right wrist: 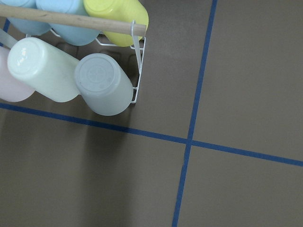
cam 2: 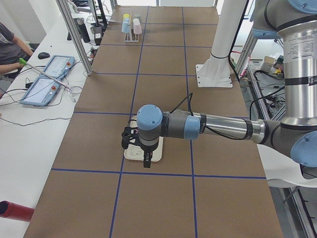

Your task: Transfer IKEA cup to right arm and place on rack

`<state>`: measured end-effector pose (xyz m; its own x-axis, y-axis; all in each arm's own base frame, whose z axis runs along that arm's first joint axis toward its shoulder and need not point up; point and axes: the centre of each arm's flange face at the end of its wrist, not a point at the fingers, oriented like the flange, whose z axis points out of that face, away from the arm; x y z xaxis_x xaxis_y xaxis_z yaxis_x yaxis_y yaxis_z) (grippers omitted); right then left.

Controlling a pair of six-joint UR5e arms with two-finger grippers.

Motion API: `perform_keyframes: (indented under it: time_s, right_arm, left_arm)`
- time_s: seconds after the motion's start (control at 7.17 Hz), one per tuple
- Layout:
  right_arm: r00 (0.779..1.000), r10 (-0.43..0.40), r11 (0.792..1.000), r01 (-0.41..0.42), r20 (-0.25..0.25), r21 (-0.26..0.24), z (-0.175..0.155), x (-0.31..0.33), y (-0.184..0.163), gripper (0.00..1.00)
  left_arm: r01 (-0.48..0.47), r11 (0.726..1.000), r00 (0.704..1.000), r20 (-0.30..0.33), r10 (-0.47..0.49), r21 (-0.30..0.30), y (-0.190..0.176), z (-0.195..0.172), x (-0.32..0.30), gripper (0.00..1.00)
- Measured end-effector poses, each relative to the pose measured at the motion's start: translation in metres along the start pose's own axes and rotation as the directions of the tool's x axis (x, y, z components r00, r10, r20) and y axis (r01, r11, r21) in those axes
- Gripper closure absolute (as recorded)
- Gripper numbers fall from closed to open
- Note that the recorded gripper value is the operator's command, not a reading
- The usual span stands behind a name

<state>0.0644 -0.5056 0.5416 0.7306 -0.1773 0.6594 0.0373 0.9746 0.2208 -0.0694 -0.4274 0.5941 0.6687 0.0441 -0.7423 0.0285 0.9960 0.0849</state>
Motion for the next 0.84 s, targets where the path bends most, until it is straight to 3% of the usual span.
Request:
perform_keyframes:
  time_s: [0.84]
  right_arm:
    - [1.000,0.029,0.999,-0.029,0.008,-0.030,0.014,0.012,0.005,0.00]
  left_arm:
    - [0.000,1.000,1.000,0.003,0.000,0.000,-0.001,-0.001,0.001,0.00]
